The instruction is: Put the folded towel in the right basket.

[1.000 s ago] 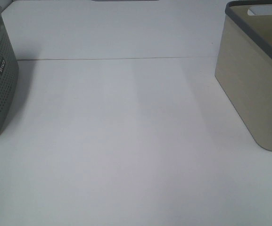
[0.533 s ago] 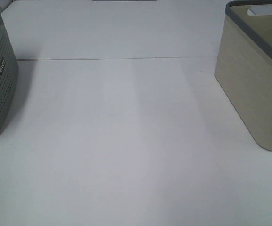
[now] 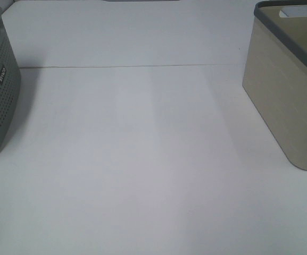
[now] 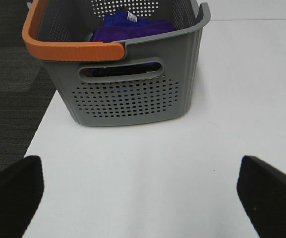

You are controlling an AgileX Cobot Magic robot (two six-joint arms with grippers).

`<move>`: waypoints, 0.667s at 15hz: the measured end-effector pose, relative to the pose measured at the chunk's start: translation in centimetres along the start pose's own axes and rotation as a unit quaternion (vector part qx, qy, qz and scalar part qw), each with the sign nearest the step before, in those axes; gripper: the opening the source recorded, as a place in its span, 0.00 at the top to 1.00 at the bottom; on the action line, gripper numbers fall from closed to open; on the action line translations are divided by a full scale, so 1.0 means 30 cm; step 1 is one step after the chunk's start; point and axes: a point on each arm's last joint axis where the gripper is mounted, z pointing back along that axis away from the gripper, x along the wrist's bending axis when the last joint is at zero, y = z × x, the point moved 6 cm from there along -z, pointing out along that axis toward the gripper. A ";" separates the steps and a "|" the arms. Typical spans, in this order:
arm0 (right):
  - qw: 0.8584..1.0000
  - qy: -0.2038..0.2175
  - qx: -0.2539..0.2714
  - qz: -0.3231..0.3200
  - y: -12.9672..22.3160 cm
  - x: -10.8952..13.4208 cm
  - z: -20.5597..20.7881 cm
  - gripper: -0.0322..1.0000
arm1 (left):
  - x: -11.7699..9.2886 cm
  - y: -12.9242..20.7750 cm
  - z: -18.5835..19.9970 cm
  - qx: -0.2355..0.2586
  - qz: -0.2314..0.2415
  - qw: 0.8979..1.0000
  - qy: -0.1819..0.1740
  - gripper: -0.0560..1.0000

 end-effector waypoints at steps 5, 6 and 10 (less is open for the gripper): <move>0.995 0.075 0.018 -0.066 0.147 -0.010 -0.088 0.02 | 0.000 0.001 0.000 0.000 0.000 1.000 0.000 0.01; 0.993 0.083 0.017 -0.078 0.147 -0.007 -0.094 0.02 | 0.000 0.001 0.000 0.000 0.000 1.000 0.000 0.01; 0.989 0.112 0.016 -0.097 0.146 -0.015 -0.097 0.03 | 0.000 0.001 0.000 0.000 0.000 1.000 0.000 0.01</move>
